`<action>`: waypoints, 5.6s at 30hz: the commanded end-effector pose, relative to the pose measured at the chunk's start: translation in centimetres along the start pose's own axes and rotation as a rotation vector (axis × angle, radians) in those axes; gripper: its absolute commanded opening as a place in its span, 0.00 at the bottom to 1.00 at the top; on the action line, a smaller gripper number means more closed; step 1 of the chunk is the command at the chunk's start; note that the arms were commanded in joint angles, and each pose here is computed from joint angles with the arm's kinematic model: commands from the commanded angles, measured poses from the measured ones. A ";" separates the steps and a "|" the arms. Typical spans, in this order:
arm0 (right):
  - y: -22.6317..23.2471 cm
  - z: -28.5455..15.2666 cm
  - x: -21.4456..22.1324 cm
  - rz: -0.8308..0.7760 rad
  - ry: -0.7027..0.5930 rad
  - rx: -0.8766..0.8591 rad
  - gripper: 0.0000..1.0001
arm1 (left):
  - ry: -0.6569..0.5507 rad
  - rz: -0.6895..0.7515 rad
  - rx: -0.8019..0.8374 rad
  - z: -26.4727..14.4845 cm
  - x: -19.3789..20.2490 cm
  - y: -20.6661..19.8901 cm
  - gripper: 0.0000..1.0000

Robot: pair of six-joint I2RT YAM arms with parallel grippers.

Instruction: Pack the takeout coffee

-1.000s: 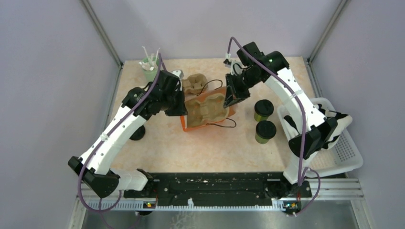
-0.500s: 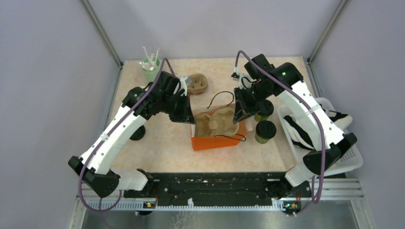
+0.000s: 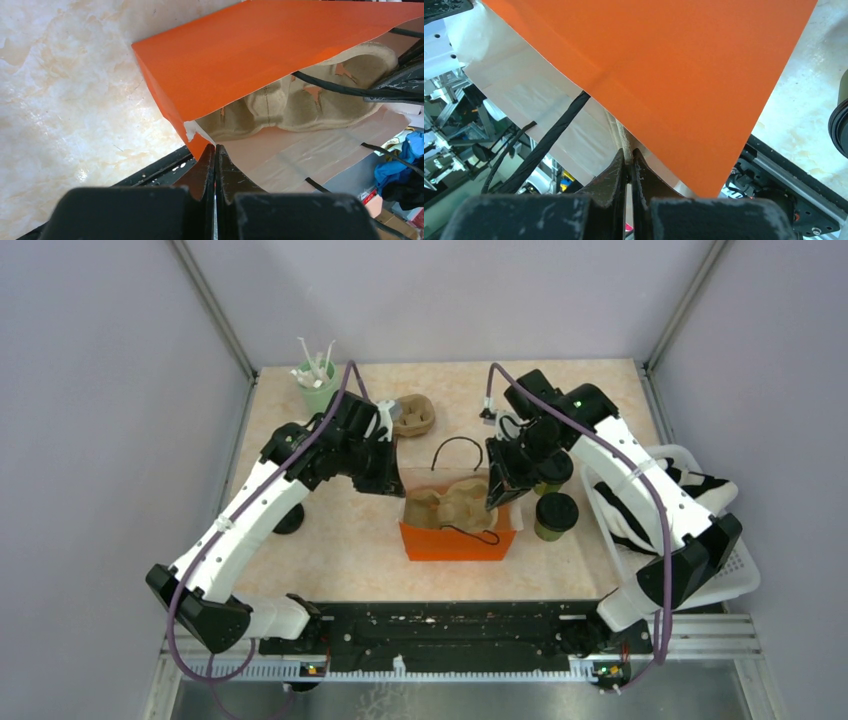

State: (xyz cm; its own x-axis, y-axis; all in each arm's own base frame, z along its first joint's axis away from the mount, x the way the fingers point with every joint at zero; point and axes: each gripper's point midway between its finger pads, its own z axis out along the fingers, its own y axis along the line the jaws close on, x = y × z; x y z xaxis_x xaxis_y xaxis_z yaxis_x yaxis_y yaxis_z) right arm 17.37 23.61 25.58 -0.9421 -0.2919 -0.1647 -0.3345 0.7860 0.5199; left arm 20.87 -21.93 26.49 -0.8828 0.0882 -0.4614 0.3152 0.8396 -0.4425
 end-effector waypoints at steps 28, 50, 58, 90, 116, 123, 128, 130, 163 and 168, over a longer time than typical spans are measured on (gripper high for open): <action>1.1 -0.4 -0.2 0.252 -0.031 -0.068 0.00 | -0.183 -0.002 0.045 -0.8 -0.9 0.1 0.00; 0.7 -0.6 -0.8 0.265 -0.039 -0.054 0.23 | -0.203 -0.025 0.052 -0.5 -0.6 0.3 0.00; 2.0 -7.5 -0.9 0.167 -0.241 -0.021 0.56 | -0.187 -0.026 0.014 -0.2 -0.3 1.1 0.00; 0.5 -8.5 -5.5 0.080 -0.517 0.234 0.00 | -0.199 -0.103 -0.143 -5.0 -3.9 0.6 0.00; -15.2 -6.2 1.9 0.184 -0.346 0.620 0.99 | -0.182 -0.104 -0.220 -3.7 -3.5 3.1 0.58; -17.1 -0.8 2.2 0.186 -0.287 0.553 0.99 | -0.194 -0.104 -0.200 -4.0 -3.4 2.9 0.63; -18.2 -0.1 1.2 0.160 -0.294 0.586 0.99 | -0.174 -0.107 -0.169 -3.7 -2.6 2.5 0.64; -19.0 -0.1 0.8 0.167 -0.300 0.628 0.99 | -0.174 -0.107 -0.167 -3.7 -2.5 2.6 0.64; -22.2 1.7 0.3 0.223 -0.323 0.692 0.85 | -0.172 -0.099 -0.169 -3.7 -2.0 2.8 0.64; -21.1 0.5 -0.1 0.213 -0.350 0.670 0.87 | -0.171 -0.099 -0.172 -3.7 -1.9 2.9 0.64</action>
State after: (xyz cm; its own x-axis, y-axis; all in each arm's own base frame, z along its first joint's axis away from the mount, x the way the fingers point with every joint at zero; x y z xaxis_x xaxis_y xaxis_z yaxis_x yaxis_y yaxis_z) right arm 24.29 7.47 12.74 -0.9182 -0.0038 -0.3962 0.0129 0.9991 -0.0393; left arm 21.98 -17.61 28.07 -0.8543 -0.0773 -0.5141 0.1263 0.9284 -0.3495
